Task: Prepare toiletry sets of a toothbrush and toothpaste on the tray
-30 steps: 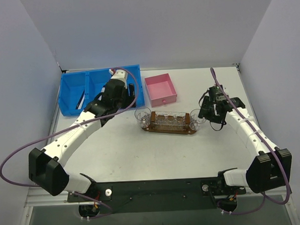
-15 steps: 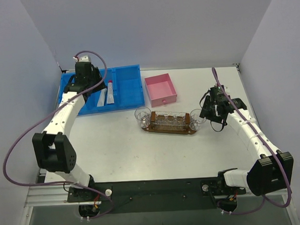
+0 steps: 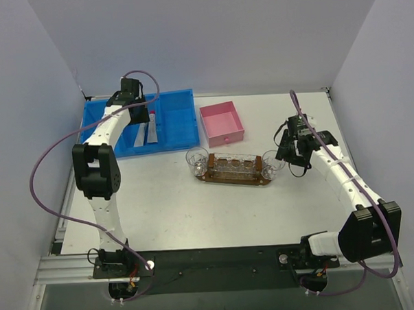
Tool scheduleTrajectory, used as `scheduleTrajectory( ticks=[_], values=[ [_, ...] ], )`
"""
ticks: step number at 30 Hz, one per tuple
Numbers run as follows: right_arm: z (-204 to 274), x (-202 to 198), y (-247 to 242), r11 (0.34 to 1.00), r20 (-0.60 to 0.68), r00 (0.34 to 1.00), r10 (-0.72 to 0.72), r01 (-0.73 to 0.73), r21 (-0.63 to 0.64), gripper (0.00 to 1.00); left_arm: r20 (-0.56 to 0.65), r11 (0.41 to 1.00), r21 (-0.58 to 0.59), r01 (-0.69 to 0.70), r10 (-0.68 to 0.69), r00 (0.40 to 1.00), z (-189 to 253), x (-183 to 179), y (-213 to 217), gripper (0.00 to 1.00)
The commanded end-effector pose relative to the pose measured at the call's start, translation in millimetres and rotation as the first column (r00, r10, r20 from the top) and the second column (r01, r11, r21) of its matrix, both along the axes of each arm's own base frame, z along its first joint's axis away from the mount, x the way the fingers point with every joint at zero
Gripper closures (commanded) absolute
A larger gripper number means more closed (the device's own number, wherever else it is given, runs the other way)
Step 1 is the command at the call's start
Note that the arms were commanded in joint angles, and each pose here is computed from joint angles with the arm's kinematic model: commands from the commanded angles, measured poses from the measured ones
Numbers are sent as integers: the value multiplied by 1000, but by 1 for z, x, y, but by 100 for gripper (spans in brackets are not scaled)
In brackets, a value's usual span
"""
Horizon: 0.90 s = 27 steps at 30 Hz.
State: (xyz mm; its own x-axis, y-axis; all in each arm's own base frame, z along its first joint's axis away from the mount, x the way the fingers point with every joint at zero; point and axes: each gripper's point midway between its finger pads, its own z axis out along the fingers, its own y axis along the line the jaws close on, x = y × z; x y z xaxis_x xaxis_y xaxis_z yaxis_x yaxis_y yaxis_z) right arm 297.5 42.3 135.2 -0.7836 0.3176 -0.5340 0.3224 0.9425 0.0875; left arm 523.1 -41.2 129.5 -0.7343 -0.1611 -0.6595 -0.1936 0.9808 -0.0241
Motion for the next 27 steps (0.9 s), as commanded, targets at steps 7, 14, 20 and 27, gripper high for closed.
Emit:
scheduleTrajectory(
  ticks=[7,14,20,27],
  values=[
    [4,4,-9,998,-41,999,-19,16,-60,57,-59,996,84,24,-19,998,-25,34,8,46],
    [1,4,-11,998,-62,998,-21,17,-68,58,-121,996,79,34,-24,992,-55,37,8,44],
    [-2,5,-10,998,-77,997,-17,12,-68,58,-142,996,94,14,-1,990,-68,36,15,44],
    [-3,7,-10,998,-83,996,-17,11,-68,58,-172,995,101,10,8,985,-85,34,21,44]
  ],
)
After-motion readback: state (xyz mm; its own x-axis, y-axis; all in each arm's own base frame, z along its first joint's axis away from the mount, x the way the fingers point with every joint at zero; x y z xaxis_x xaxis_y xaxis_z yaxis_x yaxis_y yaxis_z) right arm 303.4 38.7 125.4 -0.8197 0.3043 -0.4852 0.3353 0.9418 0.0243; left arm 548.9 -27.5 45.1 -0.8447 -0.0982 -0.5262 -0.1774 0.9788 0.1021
